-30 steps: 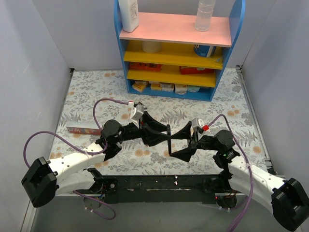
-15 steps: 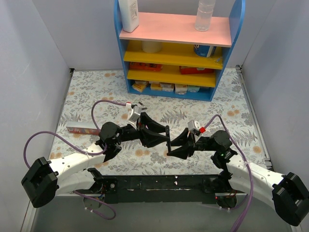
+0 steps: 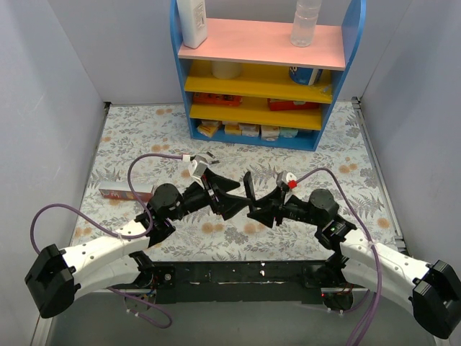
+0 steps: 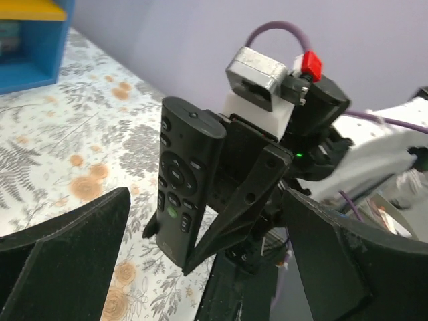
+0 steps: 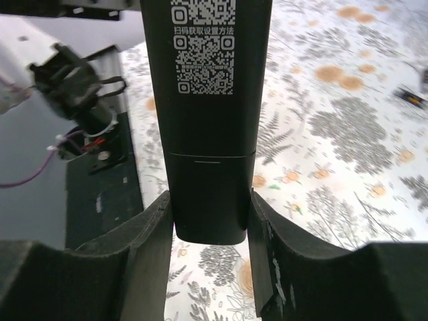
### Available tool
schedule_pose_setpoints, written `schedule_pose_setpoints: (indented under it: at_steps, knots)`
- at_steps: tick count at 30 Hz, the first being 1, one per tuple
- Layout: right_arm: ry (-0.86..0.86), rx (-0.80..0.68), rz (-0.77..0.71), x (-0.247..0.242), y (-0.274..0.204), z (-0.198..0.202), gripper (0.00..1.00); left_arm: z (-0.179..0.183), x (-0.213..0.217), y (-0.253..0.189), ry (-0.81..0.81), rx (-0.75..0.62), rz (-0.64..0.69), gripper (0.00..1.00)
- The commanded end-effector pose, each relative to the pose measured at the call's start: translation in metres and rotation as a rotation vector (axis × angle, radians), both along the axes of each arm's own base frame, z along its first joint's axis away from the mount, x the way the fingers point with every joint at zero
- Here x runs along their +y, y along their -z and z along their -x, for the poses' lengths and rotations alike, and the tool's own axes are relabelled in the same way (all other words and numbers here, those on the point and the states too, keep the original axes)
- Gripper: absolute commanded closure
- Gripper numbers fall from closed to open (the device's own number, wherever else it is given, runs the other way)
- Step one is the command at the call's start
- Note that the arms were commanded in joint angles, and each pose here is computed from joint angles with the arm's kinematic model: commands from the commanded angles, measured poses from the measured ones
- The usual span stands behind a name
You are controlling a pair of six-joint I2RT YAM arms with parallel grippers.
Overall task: Load the batteries into the remote control
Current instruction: Adjust the remote control.
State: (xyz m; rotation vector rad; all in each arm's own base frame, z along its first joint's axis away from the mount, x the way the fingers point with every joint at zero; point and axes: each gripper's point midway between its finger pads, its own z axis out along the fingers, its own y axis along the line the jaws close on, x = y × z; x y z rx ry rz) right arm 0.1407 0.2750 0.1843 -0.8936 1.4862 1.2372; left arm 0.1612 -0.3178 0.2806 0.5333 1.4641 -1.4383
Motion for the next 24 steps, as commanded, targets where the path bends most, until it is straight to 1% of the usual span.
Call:
schedule_pose_setpoints:
  at_steps: [1,4,9,13,18,21,24]
  knots:
    - [0.249,0.008,0.116,-0.008,0.004,-0.043,0.99,-0.038,0.017,0.014,-0.287,0.109,-0.076,0.02]
    - [0.324,0.035,0.186,-0.01,0.016,-0.05,0.99,-0.048,0.023,0.031,-0.387,0.173,-0.091,0.02]
    - [0.426,0.051,0.284,-0.01,0.028,-0.06,0.99,-0.051,0.018,0.034,-0.43,0.197,-0.054,0.02]
    - [0.417,0.052,0.313,0.001,0.032,-0.054,0.99,-0.058,0.011,0.043,-0.46,0.228,-0.046,0.03]
    - [0.397,0.06,0.295,0.014,0.029,-0.049,0.99,-0.07,0.016,0.065,-0.56,0.303,-0.043,0.07]
    - [0.379,0.061,0.307,0.021,0.031,-0.045,0.99,-0.074,0.025,0.077,-0.614,0.349,-0.013,0.11]
    - [0.356,0.061,0.311,0.029,0.033,-0.039,0.99,-0.072,0.025,0.079,-0.607,0.352,0.01,0.16]
